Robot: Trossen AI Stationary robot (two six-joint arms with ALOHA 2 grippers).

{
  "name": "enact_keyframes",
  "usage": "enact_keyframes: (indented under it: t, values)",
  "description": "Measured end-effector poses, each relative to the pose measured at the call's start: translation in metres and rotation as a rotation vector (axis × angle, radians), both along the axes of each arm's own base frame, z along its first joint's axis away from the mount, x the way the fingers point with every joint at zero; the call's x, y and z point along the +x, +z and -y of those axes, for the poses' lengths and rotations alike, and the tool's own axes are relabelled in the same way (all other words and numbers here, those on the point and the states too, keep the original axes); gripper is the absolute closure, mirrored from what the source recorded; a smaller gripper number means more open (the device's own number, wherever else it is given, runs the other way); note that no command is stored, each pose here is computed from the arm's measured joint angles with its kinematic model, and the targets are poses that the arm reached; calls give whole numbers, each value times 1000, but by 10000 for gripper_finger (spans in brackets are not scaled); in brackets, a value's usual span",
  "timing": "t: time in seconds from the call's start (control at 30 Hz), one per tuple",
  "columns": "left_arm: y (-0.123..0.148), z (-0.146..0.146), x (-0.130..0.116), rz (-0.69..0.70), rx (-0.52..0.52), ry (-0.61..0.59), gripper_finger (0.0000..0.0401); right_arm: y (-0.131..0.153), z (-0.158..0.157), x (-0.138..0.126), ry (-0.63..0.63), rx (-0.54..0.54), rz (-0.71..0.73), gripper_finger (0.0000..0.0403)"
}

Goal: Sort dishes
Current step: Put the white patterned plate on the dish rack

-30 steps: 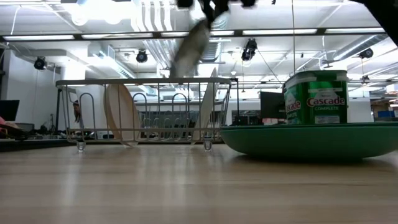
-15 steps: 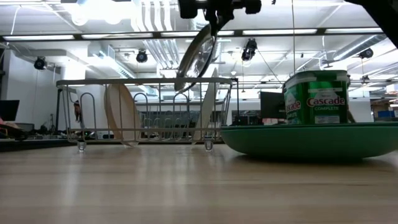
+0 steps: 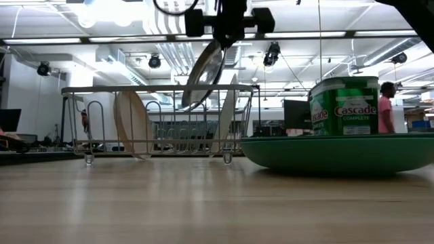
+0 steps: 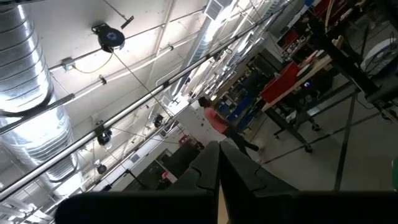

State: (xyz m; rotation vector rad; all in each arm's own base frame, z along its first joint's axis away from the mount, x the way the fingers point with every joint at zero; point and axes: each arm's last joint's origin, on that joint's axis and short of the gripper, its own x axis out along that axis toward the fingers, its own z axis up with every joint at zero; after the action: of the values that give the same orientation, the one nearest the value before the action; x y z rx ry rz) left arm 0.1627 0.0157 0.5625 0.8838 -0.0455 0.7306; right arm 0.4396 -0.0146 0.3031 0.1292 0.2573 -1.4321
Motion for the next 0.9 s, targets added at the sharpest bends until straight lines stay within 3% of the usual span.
enact_keyframes:
  t: [0.2,0.9]
  values:
    - [2,0,-6,21,-13,-6,401,-12,-1,4,-10,-61,-11,403]
    - [-2,0,-6,-14,-37,4,401,-40,-2,2,-6,-66,-80,403]
